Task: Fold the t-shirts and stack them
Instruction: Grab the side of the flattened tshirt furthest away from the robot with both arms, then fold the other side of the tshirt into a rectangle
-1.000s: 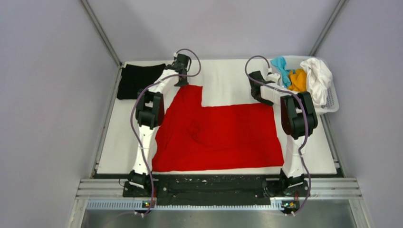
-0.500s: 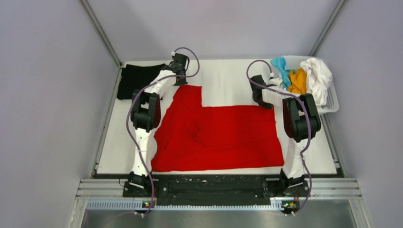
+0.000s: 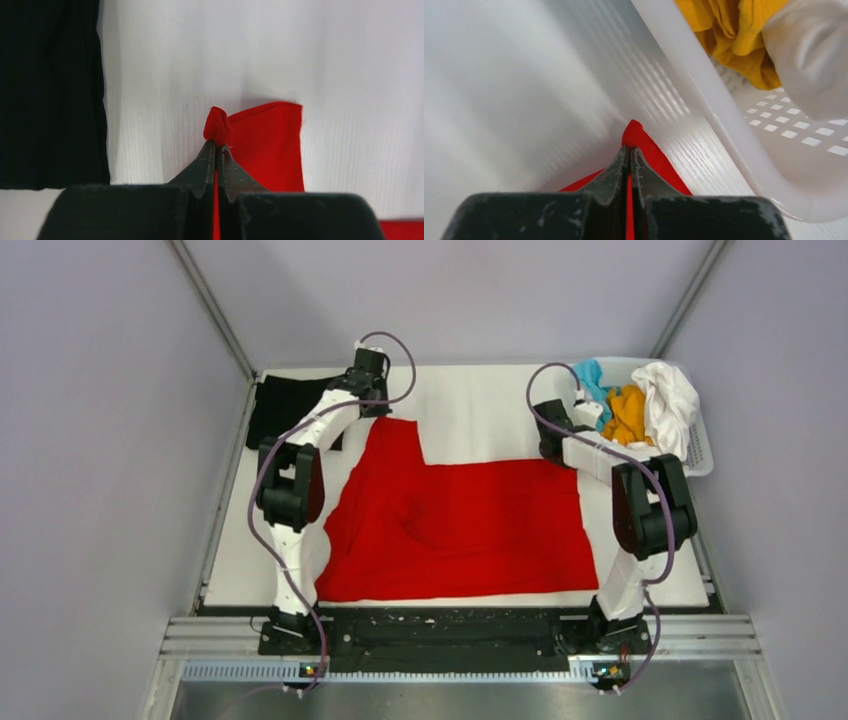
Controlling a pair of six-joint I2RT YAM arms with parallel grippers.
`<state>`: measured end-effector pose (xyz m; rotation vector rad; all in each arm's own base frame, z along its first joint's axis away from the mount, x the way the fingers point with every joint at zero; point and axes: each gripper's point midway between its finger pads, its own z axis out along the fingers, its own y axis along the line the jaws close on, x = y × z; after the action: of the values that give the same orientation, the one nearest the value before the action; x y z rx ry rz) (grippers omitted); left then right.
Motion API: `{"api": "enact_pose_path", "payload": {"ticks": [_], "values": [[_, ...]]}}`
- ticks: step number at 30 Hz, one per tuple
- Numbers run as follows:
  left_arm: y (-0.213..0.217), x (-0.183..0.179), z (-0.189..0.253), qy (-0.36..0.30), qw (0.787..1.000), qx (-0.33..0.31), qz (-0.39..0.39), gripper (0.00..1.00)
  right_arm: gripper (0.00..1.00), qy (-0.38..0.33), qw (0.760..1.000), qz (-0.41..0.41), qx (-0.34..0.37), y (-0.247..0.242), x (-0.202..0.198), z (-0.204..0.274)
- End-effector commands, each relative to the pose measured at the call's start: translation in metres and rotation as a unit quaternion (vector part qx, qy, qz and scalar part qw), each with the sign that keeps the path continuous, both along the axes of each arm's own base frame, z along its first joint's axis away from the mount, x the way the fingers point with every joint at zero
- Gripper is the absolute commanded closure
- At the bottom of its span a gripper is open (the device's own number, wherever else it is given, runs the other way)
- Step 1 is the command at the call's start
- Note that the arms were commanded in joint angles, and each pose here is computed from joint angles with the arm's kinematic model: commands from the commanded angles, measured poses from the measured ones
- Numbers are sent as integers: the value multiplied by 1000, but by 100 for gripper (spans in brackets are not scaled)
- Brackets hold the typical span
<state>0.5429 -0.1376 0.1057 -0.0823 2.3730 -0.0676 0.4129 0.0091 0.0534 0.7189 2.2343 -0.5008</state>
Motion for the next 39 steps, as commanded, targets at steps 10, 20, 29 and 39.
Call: {"api": "enact_pose_path", "payload": {"ticks": [10, 20, 29, 39], "values": [[-30, -97, 53, -55, 995, -39, -80, 100, 100, -43, 996, 71, 30, 22, -32, 38], [-25, -178, 73, -91, 993, -25, -66, 100, 100, -54, 992, 105, 40, 21, -83, 59], [-3, -221, 103, -119, 991, -58, -33, 100, 100, -64, 991, 114, 30, 11, -104, 79], [10, -266, 112, -99, 990, -100, 21, 100, 100, -70, 991, 115, 11, 6, -102, 95]]}}
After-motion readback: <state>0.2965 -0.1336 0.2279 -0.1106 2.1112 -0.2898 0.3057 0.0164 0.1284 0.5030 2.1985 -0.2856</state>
